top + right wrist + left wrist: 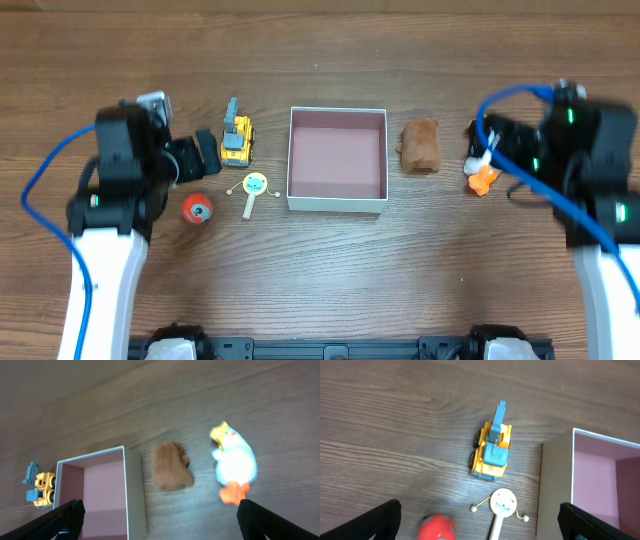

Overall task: Pack container
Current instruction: 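Grasp the brown plush with the right gripper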

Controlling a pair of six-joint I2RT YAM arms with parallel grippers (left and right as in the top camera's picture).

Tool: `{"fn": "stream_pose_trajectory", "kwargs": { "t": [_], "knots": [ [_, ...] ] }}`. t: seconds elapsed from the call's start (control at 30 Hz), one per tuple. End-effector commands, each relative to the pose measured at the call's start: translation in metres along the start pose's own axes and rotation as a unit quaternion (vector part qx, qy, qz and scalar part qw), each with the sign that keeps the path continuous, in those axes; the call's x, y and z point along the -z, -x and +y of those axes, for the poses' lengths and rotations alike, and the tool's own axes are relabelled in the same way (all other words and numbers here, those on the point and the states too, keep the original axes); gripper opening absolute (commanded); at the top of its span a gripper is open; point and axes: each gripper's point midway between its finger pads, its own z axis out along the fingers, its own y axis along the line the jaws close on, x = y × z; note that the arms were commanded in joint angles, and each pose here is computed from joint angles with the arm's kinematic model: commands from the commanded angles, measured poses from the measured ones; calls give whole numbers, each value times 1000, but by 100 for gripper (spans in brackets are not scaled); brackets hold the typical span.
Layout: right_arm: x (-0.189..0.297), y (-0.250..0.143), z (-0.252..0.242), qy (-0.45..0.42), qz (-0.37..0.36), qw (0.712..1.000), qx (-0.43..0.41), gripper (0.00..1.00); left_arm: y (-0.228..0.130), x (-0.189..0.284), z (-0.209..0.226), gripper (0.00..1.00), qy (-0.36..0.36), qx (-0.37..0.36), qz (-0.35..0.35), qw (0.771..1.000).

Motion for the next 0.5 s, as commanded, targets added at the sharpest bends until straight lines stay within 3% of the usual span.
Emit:
{"fn": "stream_pose_trajectory", "kwargs": {
  "t": [0.0,0.23,0.47],
  "knots": [
    [-43,4,15,10,57,997,48,100,1,-23,-3,100,-9,-4,39,999],
    [-143,-49,4,-19,202,978,48,100,-29,-70,9,100,11,5,123,992],
    [-199,-81,-15,-63,255,963,57,100,-54,-100,18,100,23,12,181,983]
  ]
}}
